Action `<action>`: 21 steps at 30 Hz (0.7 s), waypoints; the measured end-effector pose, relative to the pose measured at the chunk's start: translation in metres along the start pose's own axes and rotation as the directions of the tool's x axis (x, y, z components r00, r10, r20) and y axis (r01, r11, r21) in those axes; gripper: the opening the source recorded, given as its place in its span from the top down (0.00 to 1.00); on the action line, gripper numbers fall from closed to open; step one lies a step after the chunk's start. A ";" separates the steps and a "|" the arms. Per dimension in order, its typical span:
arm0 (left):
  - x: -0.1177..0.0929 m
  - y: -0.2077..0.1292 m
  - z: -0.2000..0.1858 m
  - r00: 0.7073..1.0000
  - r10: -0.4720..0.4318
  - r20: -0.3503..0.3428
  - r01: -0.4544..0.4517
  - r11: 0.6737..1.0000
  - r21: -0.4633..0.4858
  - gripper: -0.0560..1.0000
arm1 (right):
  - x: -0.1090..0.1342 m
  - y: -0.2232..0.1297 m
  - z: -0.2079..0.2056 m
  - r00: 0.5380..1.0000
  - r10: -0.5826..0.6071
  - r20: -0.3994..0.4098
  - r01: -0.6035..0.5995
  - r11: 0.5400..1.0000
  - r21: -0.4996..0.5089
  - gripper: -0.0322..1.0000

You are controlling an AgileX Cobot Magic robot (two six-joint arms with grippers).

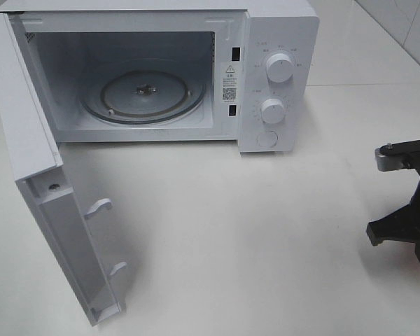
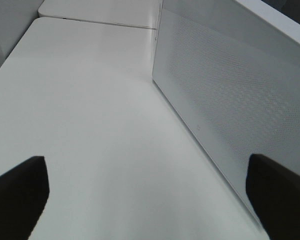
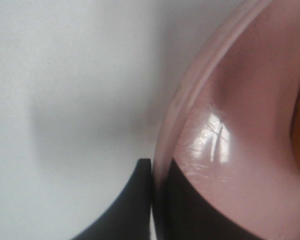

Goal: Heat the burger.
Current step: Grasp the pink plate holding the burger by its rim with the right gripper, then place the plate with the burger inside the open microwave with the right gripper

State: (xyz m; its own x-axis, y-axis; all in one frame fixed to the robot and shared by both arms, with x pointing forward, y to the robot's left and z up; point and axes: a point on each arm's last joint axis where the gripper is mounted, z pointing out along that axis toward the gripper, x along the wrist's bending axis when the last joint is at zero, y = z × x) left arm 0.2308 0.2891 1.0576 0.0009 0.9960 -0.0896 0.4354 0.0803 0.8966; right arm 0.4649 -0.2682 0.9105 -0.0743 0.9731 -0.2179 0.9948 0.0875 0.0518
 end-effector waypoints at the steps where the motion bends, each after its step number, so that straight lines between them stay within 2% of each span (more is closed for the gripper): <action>1: 0.000 0.000 0.000 1.000 0.000 0.000 0.000 1.000 0.000 0.01 | 0.002 -0.001 -0.003 1.000 -0.007 0.006 0.007 1.000 -0.002 0.97; 21: 0.000 0.000 0.000 1.000 0.000 0.000 0.000 1.000 0.000 0.01 | 0.028 -0.012 -0.014 0.980 -0.129 0.153 0.129 0.992 0.013 0.96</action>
State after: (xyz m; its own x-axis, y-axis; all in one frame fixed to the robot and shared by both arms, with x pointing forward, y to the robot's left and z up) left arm 0.2308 0.2891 1.0576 0.0009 0.9960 -0.0896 0.4354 0.0803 0.8966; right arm 0.4502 -0.2387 0.9170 -0.1905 0.9096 -0.3693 0.9778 0.2091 0.0106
